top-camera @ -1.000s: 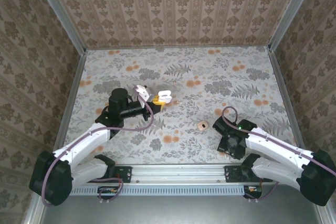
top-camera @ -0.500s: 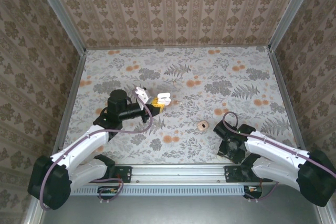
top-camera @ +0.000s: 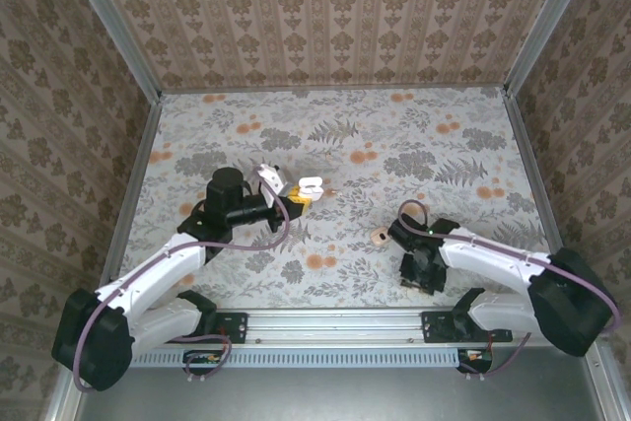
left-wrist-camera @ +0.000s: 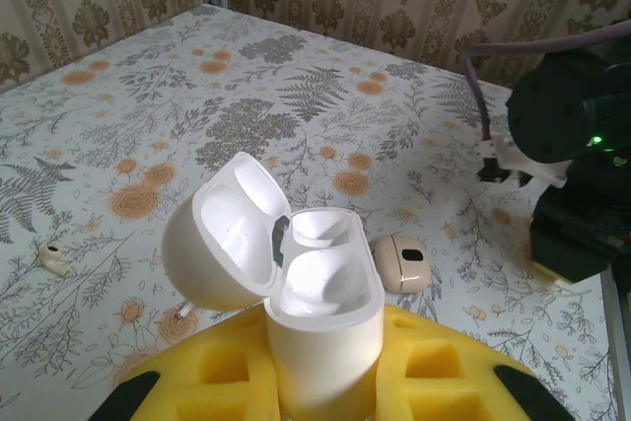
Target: Insert wireless bluetooth earbuds into charging case
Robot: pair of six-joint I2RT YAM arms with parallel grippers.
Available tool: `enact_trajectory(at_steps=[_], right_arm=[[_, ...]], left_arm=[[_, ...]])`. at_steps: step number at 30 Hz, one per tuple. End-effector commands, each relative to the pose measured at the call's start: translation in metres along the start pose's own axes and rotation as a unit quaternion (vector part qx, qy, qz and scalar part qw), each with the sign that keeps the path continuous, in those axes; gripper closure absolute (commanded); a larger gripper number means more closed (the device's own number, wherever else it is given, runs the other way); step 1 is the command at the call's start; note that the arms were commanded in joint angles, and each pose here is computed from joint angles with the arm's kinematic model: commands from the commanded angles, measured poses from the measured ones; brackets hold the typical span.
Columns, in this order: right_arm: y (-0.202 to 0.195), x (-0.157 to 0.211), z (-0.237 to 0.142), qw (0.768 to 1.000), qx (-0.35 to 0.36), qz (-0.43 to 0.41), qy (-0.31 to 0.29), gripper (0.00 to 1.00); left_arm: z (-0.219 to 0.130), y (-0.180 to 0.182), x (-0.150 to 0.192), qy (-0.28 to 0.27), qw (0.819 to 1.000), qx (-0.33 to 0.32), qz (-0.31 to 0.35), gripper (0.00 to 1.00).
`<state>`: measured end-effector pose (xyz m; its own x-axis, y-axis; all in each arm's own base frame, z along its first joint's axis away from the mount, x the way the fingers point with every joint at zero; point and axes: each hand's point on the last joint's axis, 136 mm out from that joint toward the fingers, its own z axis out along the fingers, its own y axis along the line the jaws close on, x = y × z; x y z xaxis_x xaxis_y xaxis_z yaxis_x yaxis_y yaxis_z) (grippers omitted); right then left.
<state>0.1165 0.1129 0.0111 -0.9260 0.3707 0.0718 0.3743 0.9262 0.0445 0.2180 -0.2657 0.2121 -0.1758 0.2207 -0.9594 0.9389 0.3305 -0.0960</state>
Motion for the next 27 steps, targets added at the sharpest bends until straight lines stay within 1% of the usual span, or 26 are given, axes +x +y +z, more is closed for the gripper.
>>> enact_trajectory(at_steps=[1,2,3,6,8,11,15,18,20,23,26,27], right_arm=[[0.095,-0.043,-0.033,0.983,-0.158,-0.064,-0.076,0.71],[0.1,-0.045,-0.038,0.981,-0.161,-0.072,-0.077,0.7],[0.103,-0.046,-0.042,0.98,-0.164,-0.076,-0.079,0.7],[0.098,-0.046,-0.051,0.982,-0.153,-0.08,-0.082,0.7],[0.091,-0.045,-0.055,0.982,-0.149,-0.079,-0.09,0.67],[0.077,-0.045,-0.054,0.983,-0.144,-0.063,-0.099,0.64],[0.066,-0.042,-0.048,0.984,-0.145,-0.041,-0.098,0.64],[0.069,-0.043,-0.045,0.983,-0.15,-0.041,-0.1,0.64],[0.075,-0.042,-0.041,0.983,-0.15,-0.049,-0.092,0.64],[0.078,-0.042,-0.037,0.985,-0.132,-0.067,-0.091,0.64],[0.085,-0.041,-0.03,0.985,-0.14,-0.067,-0.081,0.66],[0.094,-0.044,-0.03,0.982,-0.154,-0.068,-0.083,0.66]], left_arm=[[0.001,-0.002,-0.015,-0.012,1.0,0.001,0.019,1.0],[0.001,0.003,-0.014,-0.009,1.0,-0.013,0.018,1.0],[0.002,0.003,-0.015,-0.009,1.0,-0.014,0.018,1.0],[0.003,0.003,-0.014,-0.007,1.0,-0.017,0.018,1.0],[0.004,0.003,-0.013,-0.006,1.0,-0.017,0.018,1.0],[0.008,0.004,-0.012,-0.006,1.0,-0.014,0.017,1.0],[0.014,0.004,-0.014,-0.005,1.0,-0.004,0.021,1.0],[0.015,0.007,-0.01,0.0,0.999,-0.011,0.031,1.0],[0.015,0.013,-0.008,0.0,0.999,-0.028,0.036,1.0],[0.016,0.02,-0.007,-0.006,0.998,-0.042,0.042,1.0],[0.015,0.022,-0.011,-0.003,0.998,-0.041,0.048,1.0],[0.015,0.022,-0.011,-0.001,0.998,-0.041,0.049,1.0]])
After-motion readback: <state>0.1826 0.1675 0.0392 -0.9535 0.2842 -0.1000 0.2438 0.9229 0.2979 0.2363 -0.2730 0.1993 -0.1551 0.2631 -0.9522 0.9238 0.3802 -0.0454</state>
